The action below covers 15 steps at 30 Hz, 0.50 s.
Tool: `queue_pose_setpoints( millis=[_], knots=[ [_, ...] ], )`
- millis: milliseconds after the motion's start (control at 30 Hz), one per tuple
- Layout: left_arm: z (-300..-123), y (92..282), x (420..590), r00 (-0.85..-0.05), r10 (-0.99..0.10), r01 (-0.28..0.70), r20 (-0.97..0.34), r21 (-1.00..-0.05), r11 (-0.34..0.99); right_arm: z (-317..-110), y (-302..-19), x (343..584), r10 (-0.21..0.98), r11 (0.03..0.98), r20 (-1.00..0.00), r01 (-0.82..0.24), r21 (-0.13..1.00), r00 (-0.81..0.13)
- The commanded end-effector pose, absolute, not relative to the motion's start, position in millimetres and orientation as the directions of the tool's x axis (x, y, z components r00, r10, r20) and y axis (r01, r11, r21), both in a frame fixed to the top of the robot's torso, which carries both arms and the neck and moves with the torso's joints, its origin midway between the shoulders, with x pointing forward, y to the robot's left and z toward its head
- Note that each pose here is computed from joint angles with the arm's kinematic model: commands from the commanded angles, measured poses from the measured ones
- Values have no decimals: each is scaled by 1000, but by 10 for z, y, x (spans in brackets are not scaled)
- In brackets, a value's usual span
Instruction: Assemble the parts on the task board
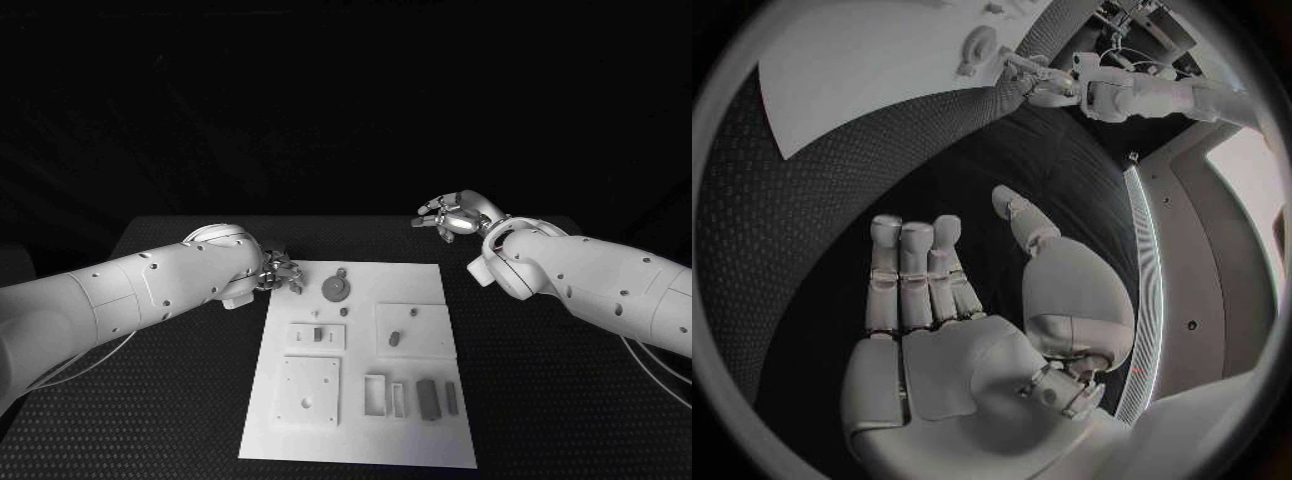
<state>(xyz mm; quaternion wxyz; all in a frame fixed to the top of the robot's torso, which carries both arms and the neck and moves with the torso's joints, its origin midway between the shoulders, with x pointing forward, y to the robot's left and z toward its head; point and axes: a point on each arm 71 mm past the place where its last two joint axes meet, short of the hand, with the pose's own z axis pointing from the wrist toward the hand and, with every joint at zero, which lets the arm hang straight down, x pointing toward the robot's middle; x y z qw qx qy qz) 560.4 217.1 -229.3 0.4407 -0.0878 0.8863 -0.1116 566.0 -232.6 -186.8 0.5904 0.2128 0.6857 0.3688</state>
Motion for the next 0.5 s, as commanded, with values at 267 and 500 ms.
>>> queue_pose_setpoints(
  millis=[267, 500],
  knots=[
    [-2320, 2165, 5580, -608, -268, -66, -747, -290, 955, -1872, -2305, 5657, 726, 633, -650, -152, 759, -226],
    [-2318, 2186, 5569, -604, -306, -89, -736, -320, 943, -1874, -2302, 5656, 727, 631, -648, -152, 761, -227]
  ],
)
